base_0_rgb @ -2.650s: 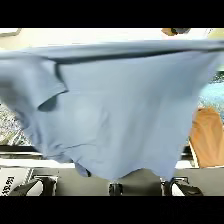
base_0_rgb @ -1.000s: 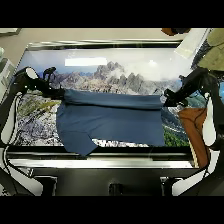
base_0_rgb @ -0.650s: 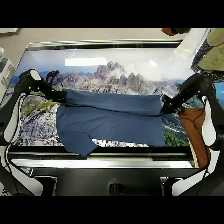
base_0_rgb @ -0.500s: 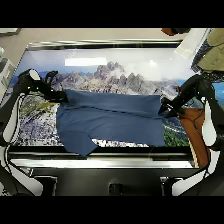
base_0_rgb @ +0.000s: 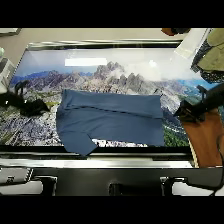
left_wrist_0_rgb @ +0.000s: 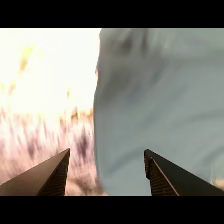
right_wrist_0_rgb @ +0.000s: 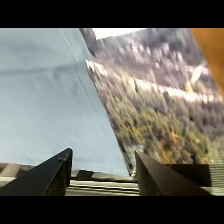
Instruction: Fold the clothes and pants, and hang the long-sleeved shirts on hangers.
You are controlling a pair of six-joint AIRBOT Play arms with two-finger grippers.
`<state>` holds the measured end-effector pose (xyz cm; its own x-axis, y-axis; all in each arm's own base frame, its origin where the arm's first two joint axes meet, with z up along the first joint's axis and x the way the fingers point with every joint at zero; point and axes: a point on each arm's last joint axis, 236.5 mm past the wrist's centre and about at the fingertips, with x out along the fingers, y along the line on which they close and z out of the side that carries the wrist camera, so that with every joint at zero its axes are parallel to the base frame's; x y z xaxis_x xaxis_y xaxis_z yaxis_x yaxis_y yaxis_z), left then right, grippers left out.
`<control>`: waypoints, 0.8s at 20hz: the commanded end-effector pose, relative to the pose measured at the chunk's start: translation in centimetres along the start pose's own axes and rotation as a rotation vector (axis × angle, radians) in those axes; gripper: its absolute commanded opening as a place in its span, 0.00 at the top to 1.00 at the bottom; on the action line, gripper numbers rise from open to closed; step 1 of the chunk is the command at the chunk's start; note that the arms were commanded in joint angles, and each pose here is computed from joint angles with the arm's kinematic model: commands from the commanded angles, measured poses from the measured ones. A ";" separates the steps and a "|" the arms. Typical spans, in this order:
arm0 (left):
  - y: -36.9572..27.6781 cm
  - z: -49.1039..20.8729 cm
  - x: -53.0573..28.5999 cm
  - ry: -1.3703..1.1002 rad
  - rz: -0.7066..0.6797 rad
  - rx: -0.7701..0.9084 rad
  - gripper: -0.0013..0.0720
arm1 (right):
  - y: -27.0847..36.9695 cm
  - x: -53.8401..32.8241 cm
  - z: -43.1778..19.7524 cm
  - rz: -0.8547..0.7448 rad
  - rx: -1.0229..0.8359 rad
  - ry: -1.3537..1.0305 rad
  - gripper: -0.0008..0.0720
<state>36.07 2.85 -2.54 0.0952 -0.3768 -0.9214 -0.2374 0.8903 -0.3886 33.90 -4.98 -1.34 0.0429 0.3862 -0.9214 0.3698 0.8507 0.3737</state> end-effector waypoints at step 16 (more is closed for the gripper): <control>-4.0 -16.5 11.3 0.115 -0.265 -0.335 0.50 | 2.7 -0.5 -6.3 0.153 0.037 -0.166 0.41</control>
<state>22.16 -8.35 -10.70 0.0796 -0.6287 -0.7736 -0.5331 0.6289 -0.5659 28.94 -0.76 0.01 0.2257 0.4497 -0.8642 0.3847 0.7738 0.5032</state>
